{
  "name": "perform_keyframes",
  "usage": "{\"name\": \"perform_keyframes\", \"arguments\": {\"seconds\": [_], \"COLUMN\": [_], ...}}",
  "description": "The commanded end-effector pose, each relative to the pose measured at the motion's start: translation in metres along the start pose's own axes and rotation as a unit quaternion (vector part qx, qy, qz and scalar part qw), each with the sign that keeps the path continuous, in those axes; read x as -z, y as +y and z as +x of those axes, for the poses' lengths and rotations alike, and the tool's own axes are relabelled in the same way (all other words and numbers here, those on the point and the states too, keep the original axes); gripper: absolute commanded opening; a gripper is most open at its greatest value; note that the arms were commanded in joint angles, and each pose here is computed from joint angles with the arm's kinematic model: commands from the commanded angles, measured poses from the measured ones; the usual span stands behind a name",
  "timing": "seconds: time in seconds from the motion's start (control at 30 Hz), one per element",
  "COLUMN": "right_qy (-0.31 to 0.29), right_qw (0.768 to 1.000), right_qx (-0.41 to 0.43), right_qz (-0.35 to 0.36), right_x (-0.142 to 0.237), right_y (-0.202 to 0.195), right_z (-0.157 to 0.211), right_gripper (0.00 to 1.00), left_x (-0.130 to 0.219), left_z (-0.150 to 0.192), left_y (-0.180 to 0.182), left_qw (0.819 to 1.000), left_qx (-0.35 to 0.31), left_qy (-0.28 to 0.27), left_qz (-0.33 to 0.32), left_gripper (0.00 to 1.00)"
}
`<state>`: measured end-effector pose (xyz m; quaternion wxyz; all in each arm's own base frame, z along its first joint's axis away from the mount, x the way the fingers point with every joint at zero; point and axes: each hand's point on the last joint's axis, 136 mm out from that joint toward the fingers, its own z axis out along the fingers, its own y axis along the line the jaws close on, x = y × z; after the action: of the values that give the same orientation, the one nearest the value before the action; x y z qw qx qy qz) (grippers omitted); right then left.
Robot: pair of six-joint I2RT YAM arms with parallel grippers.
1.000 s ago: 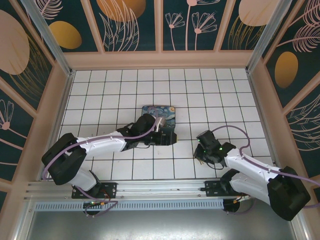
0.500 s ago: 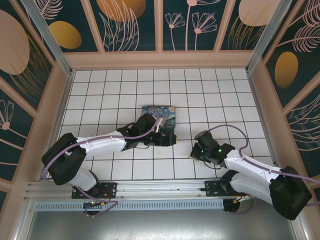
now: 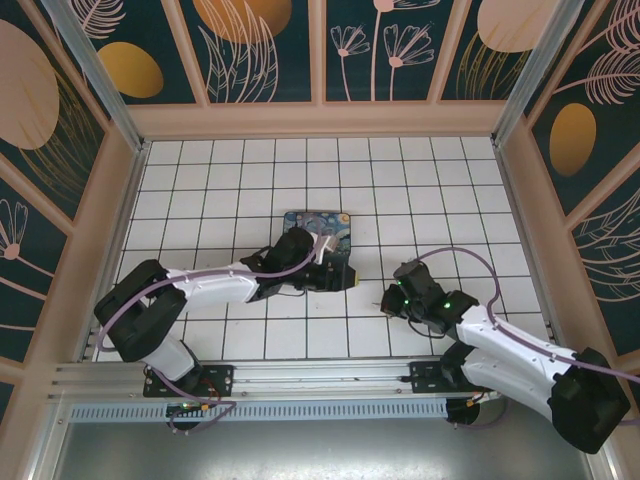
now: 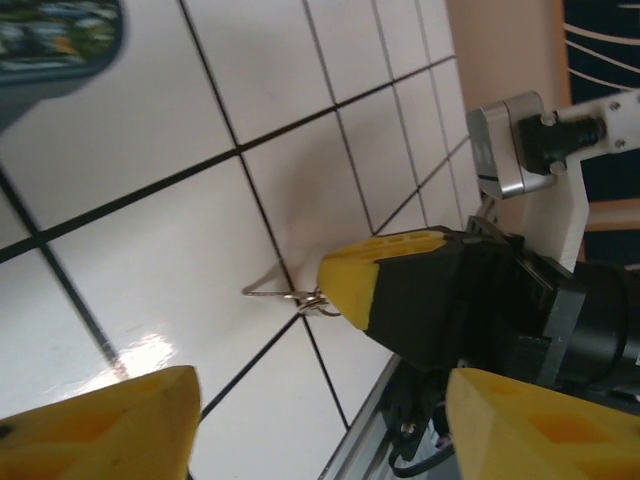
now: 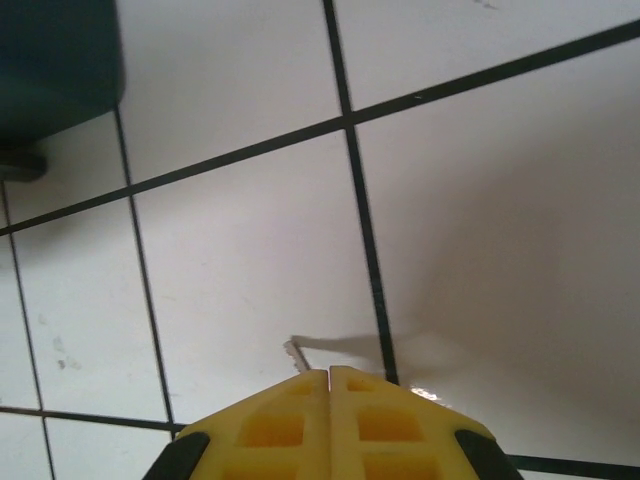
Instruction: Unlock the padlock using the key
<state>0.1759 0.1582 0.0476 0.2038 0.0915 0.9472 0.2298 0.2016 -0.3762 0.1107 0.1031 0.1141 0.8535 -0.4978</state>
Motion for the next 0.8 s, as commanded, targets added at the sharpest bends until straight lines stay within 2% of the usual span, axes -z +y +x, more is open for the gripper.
{"name": "perform_keyframes", "arguments": {"seconds": [0.0, 0.1, 0.17, 0.27, 0.37, 0.5, 0.67, 0.73, 0.77], "right_qy": [-0.005, -0.003, -0.009, -0.021, -0.024, -0.026, -0.013, -0.008, -0.006], "right_qw": [0.999, 0.998, 0.997, 0.997, 0.996, 0.994, 0.988, 0.984, 0.983], "right_qx": [0.022, 0.027, 0.032, 0.036, 0.038, 0.034, 0.028, 0.022, 0.020], "right_qz": [-0.031, -0.054, -0.063, -0.068, -0.079, -0.099, -0.154, -0.174, -0.181], "right_x": [0.011, 0.015, 0.021, 0.027, 0.029, 0.032, 0.037, 0.039, 0.040], "right_y": [0.022, 0.035, 0.042, 0.047, 0.054, 0.065, 0.087, 0.093, 0.094], "right_z": [-0.009, -0.012, -0.017, -0.024, -0.026, -0.031, -0.032, -0.034, -0.035], "right_gripper": [0.01, 0.01, 0.01, 0.01, 0.01, 0.01, 0.01, 0.01, 0.01], "left_x": [-0.008, -0.016, -0.021, -0.019, -0.014, -0.014, -0.015, -0.015, -0.014], "left_z": [0.005, 0.010, 0.014, 0.011, 0.009, 0.007, 0.011, 0.010, 0.009], "left_y": [-0.018, -0.011, -0.004, 0.004, 0.001, -0.007, -0.004, 0.004, 0.007], "left_qw": [0.997, 0.996, 0.995, 0.990, 0.981, 0.981, 0.994, 0.993, 0.990], "left_qx": [-0.022, 0.005, 0.046, 0.116, 0.165, 0.152, 0.048, 0.062, 0.085], "left_qy": [0.017, 0.028, 0.035, 0.014, -0.001, 0.001, 0.008, 0.014, 0.014], "left_qz": [0.069, 0.082, 0.083, 0.077, 0.100, 0.119, 0.095, 0.099, 0.110], "left_gripper": [0.58, 0.47, 0.53, 0.62, 0.63, 0.52, 0.42, 0.31, 0.32]}}
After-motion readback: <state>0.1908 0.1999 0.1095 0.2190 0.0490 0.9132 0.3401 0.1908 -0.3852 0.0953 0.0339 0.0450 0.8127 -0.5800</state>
